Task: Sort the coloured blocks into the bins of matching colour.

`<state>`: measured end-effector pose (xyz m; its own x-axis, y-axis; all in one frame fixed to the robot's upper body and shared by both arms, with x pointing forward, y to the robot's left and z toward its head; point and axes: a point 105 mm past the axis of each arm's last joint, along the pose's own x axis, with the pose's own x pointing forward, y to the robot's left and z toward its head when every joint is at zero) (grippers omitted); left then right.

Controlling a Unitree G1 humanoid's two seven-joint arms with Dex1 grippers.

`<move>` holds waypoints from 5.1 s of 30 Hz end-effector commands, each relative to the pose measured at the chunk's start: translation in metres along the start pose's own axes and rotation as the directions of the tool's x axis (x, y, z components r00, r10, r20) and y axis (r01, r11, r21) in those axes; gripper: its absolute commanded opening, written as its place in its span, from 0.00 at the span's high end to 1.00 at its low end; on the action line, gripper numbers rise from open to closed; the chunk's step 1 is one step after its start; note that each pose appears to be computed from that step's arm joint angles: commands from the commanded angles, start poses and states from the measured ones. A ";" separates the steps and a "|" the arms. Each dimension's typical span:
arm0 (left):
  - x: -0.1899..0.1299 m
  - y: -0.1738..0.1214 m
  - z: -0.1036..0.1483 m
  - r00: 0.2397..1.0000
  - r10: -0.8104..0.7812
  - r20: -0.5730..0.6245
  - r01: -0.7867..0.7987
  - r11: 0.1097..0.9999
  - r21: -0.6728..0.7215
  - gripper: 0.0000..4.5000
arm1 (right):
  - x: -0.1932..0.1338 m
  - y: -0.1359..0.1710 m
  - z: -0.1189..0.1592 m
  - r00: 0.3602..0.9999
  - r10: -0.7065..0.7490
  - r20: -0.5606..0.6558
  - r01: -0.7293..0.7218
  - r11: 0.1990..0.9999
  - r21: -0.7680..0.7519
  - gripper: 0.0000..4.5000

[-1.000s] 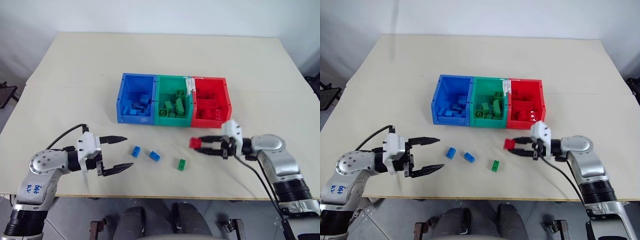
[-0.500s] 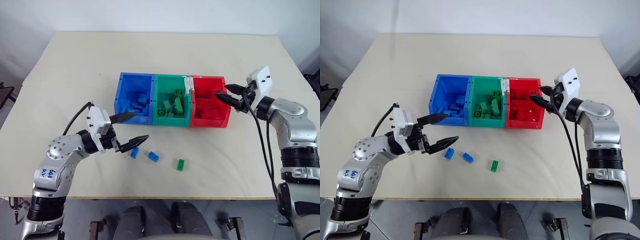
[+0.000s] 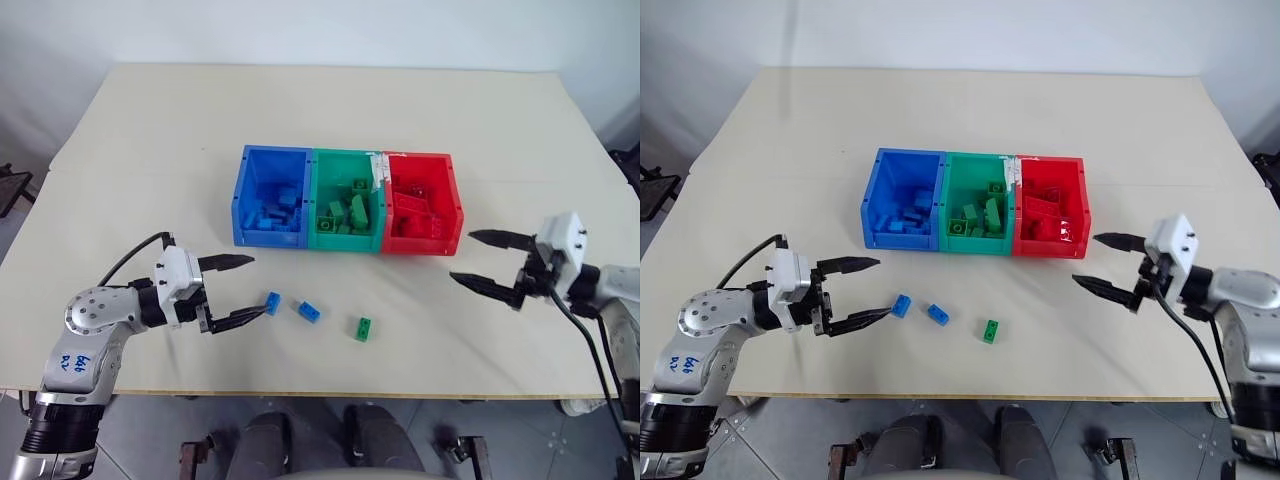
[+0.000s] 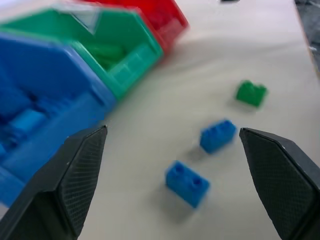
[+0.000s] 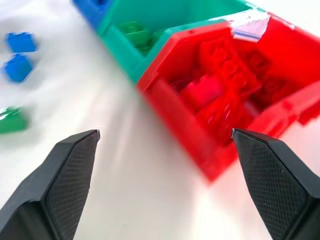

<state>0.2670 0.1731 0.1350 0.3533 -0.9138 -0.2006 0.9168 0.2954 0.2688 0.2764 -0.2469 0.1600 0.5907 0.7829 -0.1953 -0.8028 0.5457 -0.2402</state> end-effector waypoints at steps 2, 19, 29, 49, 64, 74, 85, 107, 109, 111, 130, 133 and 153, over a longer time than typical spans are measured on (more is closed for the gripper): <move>0.000 -0.001 0.000 0.997 -0.075 -0.018 0.076 0.993 0.090 0.00 | -0.039 0.013 -0.019 0.996 0.003 -0.088 -0.011 0.996 -0.091 0.02; -0.008 -0.005 0.008 0.997 -0.069 0.027 0.068 0.997 0.039 0.00 | 0.057 0.064 0.000 0.948 0.317 0.036 -0.318 0.947 0.048 0.02; -0.027 -0.021 -0.003 0.999 0.053 -0.003 -0.053 0.998 -0.019 0.00 | 0.119 0.091 -0.012 0.903 0.421 -0.082 -0.420 0.907 0.030 0.02; -0.018 -0.012 0.012 0.994 0.099 0.056 -0.098 0.995 -0.015 0.00 | 0.128 0.068 0.022 0.944 0.303 0.130 -0.306 0.952 0.002 0.66; -0.023 0.002 0.025 0.936 0.312 0.163 -0.297 0.948 -0.111 0.00 | 0.199 -0.023 0.104 0.962 -0.017 0.271 0.013 1.000 0.016 0.66; -0.033 0.002 0.024 0.920 0.366 0.142 -0.354 0.930 -0.103 0.00 | 0.175 -0.008 0.111 0.942 0.102 0.319 -0.099 0.995 -0.028 0.01; -0.073 0.027 -0.006 0.950 0.309 -0.047 -0.311 0.950 -0.037 0.00 | 0.050 0.031 0.047 0.942 0.232 0.244 -0.187 0.964 -0.191 0.01; 0.044 -0.007 0.024 0.955 -0.269 -0.122 0.277 0.959 0.054 0.00 | -0.020 0.070 0.003 0.974 0.164 0.155 -0.157 0.986 -0.057 0.01; 0.052 -0.013 0.024 0.938 -0.316 -0.140 0.328 0.942 0.074 0.00 | -0.018 0.071 0.005 0.974 0.164 0.159 -0.157 0.986 -0.057 0.01; 0.066 -0.016 0.019 0.919 -0.347 -0.189 0.373 0.919 0.126 0.00 | -0.014 0.074 0.008 0.971 0.169 0.168 -0.162 0.985 -0.056 0.01; 0.102 -0.005 0.001 0.905 -0.360 -0.225 0.397 0.906 0.148 0.83 | 0.002 0.081 0.019 0.971 0.140 0.191 -0.133 0.990 -0.051 0.00; 0.094 0.009 0.019 0.956 -0.282 -0.084 0.291 0.949 0.123 0.89 | 0.004 0.079 0.021 0.970 0.138 0.200 -0.130 0.990 -0.055 0.00; -0.016 0.078 0.036 0.830 0.519 0.205 -0.508 0.854 -0.108 0.89 | 0.025 0.052 0.052 0.919 0.015 0.395 0.003 0.999 -0.045 0.00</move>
<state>0.3256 0.2082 0.1722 0.7481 -0.6537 0.1141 0.6341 0.7549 0.1675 0.2448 -0.1827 0.1868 0.5021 0.8482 0.1689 -0.8008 0.5297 -0.2795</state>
